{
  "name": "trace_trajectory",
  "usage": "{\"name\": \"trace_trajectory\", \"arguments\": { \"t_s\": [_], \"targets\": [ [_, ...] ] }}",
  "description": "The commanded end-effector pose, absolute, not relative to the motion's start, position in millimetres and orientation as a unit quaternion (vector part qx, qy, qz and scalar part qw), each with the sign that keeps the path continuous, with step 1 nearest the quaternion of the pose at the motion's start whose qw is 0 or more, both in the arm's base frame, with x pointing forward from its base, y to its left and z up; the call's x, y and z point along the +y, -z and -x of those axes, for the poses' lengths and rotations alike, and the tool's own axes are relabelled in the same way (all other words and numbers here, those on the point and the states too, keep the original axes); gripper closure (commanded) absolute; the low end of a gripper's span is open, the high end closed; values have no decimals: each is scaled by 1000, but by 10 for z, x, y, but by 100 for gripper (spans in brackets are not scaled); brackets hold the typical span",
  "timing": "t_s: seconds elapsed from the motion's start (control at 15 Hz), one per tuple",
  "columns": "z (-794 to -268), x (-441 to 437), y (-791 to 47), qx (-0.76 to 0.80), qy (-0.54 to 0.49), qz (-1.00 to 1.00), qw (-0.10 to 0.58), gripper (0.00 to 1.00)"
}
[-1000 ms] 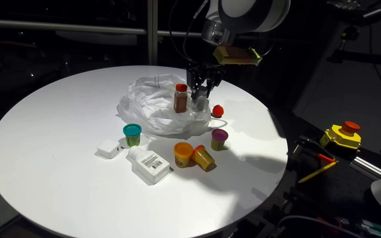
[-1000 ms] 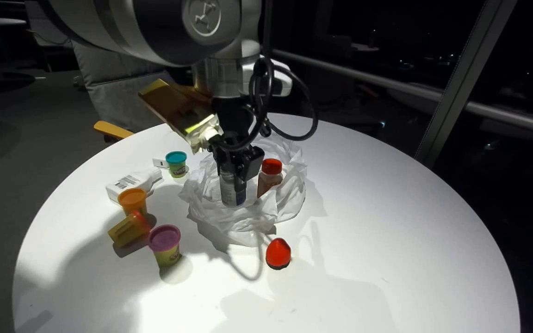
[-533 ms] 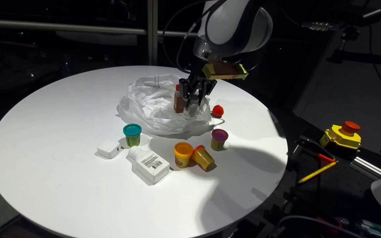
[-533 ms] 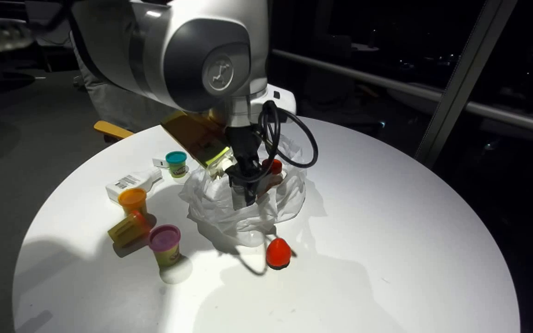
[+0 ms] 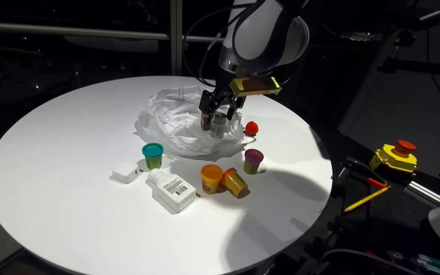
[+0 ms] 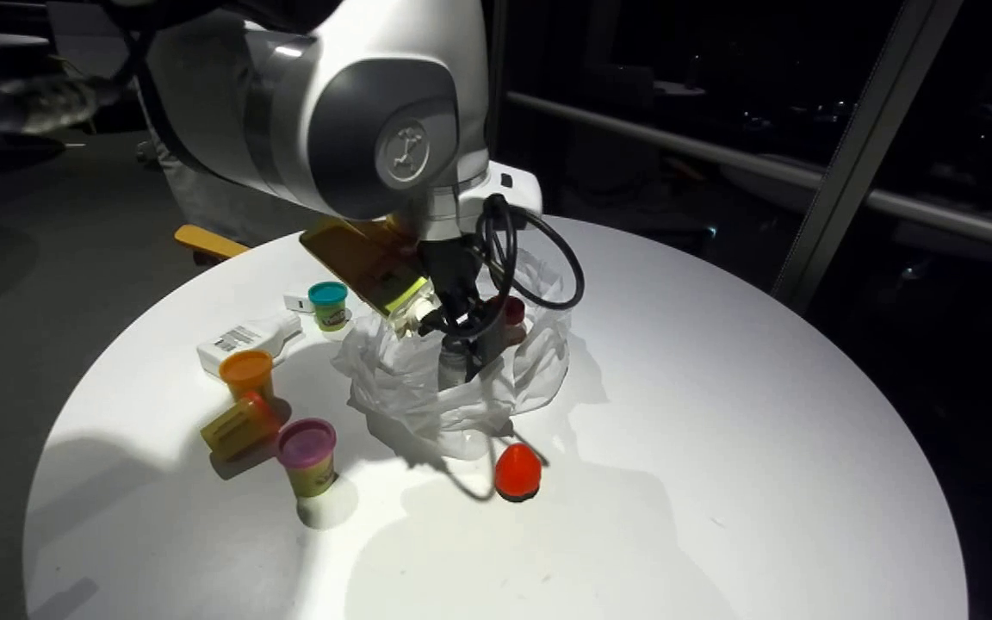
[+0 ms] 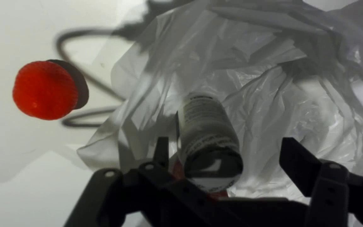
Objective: Pick up all the objects from the table and put them on the plastic
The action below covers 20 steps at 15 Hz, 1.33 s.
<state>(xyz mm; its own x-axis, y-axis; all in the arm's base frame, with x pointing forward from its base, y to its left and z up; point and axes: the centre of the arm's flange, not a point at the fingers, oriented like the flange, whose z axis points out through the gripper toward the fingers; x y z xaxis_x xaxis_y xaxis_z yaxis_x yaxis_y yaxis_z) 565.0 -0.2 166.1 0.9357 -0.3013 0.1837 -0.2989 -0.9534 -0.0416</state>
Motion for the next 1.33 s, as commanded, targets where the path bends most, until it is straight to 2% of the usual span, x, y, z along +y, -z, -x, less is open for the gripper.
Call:
{"name": "trace_trajectory", "arguments": {
  "t_s": [0.0, 0.33, 0.53, 0.87, 1.27],
  "targets": [
    [-5135, 127, -2267, 112, 52, 991, -51, 0],
    [-4786, -361, -2466, 53, -58, 982, -172, 1],
    [-4888, -648, -2414, 6, -57, 979, -194, 0],
    [-4978, -986, -1979, -24, -78, 987, -139, 0],
    [-4973, -995, -1496, 16, -29, 999, -23, 0]
  ]
}}
